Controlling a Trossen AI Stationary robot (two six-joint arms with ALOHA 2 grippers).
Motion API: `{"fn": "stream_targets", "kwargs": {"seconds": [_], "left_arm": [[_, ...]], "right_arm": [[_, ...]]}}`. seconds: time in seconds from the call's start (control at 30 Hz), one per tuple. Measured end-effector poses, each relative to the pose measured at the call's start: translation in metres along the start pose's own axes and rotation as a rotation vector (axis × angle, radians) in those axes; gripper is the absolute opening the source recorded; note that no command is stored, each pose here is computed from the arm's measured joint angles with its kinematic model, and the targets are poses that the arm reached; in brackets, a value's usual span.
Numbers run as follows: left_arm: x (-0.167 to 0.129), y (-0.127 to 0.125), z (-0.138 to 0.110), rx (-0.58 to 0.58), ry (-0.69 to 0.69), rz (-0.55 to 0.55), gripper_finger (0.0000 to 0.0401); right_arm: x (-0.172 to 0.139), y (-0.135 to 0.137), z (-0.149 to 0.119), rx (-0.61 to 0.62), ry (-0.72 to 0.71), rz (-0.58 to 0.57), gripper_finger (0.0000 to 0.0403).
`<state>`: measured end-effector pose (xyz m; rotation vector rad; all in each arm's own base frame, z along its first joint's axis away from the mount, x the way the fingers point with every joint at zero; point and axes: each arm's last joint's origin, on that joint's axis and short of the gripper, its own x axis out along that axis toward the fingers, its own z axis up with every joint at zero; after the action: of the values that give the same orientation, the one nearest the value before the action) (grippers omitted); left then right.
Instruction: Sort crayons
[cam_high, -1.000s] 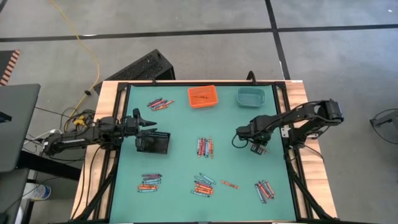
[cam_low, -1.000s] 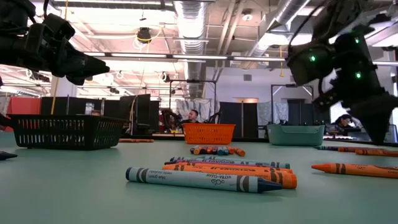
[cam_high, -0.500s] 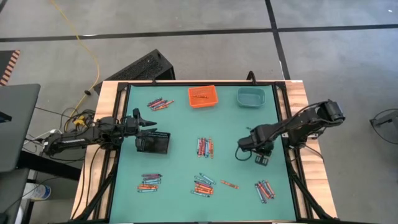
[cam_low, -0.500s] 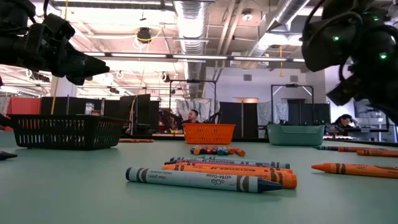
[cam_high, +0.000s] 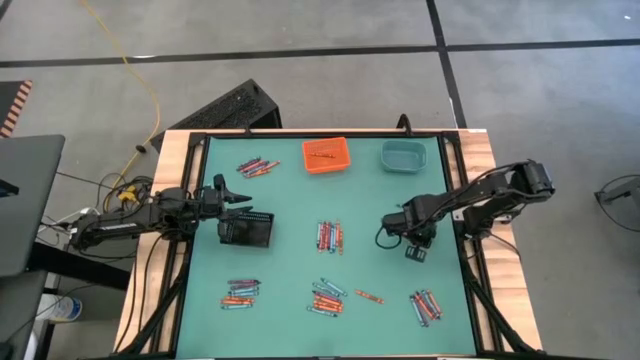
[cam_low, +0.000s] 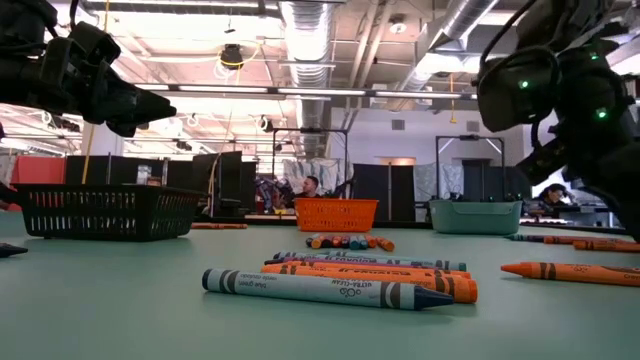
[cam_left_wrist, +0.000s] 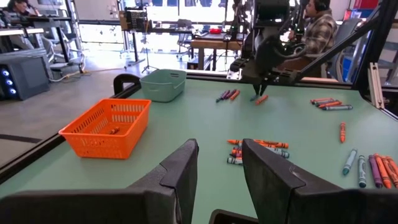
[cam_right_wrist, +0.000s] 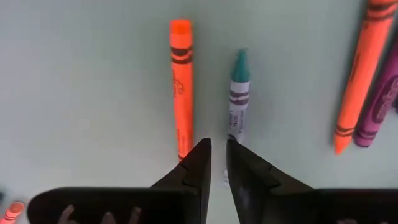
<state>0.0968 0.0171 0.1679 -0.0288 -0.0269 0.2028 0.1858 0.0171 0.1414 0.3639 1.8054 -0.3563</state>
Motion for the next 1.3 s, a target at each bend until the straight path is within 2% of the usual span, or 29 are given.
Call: {"fn": "stream_targets", "kwargs": {"seconds": [0.1,0.43,0.6,0.83,1.13,1.3], "left_arm": [[0.000,0.000,0.000,0.000,0.000,0.000,0.0116],[0.000,0.000,0.000,0.000,0.000,0.000,0.0116],[0.000,0.000,0.000,0.000,0.000,0.000,0.0116],[0.000,0.000,0.000,0.000,0.000,0.000,0.0116],[0.000,0.000,0.000,0.000,0.000,0.000,0.0116],[0.000,0.000,0.000,0.000,0.000,0.000,0.0116]], "right_arm": [[0.002,-0.003,0.002,0.011,-0.010,-0.005,0.0085],[-0.004,0.001,0.011,-0.064,-0.086,0.033,0.0085],[-0.017,-0.001,0.011,-0.085,-0.076,-0.061,0.0085],[-0.022,-0.009,0.012,-0.190,-0.087,-0.186,0.0085],[-0.023,-0.019,0.019,-0.375,-0.082,-0.180,0.0085],[-0.023,-0.023,0.021,-0.369,-0.078,-0.173,0.0085]]}}
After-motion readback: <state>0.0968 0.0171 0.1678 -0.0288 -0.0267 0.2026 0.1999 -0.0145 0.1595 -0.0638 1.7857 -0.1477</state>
